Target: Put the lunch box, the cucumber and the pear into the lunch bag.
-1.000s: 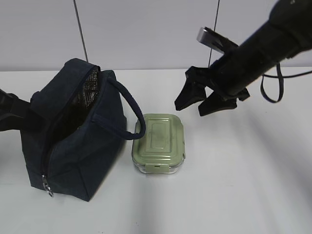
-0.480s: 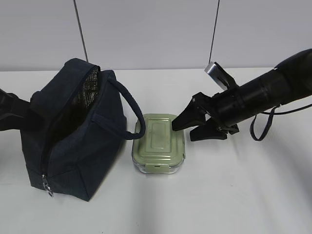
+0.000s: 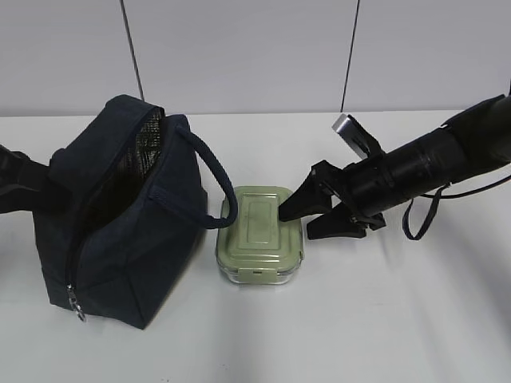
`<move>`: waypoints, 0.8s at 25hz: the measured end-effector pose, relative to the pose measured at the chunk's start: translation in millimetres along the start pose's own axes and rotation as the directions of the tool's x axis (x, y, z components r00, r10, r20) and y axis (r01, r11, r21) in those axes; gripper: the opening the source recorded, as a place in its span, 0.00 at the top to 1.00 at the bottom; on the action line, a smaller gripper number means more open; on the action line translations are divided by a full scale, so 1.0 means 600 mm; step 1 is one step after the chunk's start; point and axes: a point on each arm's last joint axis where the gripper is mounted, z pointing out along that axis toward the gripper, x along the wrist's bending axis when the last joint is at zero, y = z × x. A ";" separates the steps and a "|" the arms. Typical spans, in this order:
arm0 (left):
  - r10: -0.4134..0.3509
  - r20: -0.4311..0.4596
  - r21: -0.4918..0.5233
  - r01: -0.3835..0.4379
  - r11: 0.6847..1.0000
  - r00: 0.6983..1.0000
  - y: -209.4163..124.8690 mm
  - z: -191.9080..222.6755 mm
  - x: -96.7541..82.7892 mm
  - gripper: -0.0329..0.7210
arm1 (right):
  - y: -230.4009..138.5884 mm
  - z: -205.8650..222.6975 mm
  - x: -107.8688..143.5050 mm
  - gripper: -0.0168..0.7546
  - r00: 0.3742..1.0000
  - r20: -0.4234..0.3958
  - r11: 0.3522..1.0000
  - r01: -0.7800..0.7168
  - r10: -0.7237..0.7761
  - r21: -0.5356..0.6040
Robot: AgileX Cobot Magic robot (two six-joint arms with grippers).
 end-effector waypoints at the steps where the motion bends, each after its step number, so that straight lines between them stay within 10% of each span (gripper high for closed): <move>1: 0.000 0.000 0.000 0.000 1.000 1.000 0.000 0.000 0.000 0.96 | 0.000 0.001 0.000 0.26 1.000 -0.002 1.000 -0.003 0.003 -0.001; 20: 0.000 0.001 0.001 0.000 1.000 1.000 0.000 0.000 0.000 0.96 | -0.005 0.031 -0.029 0.26 0.996 -0.077 0.999 -0.054 0.054 -0.006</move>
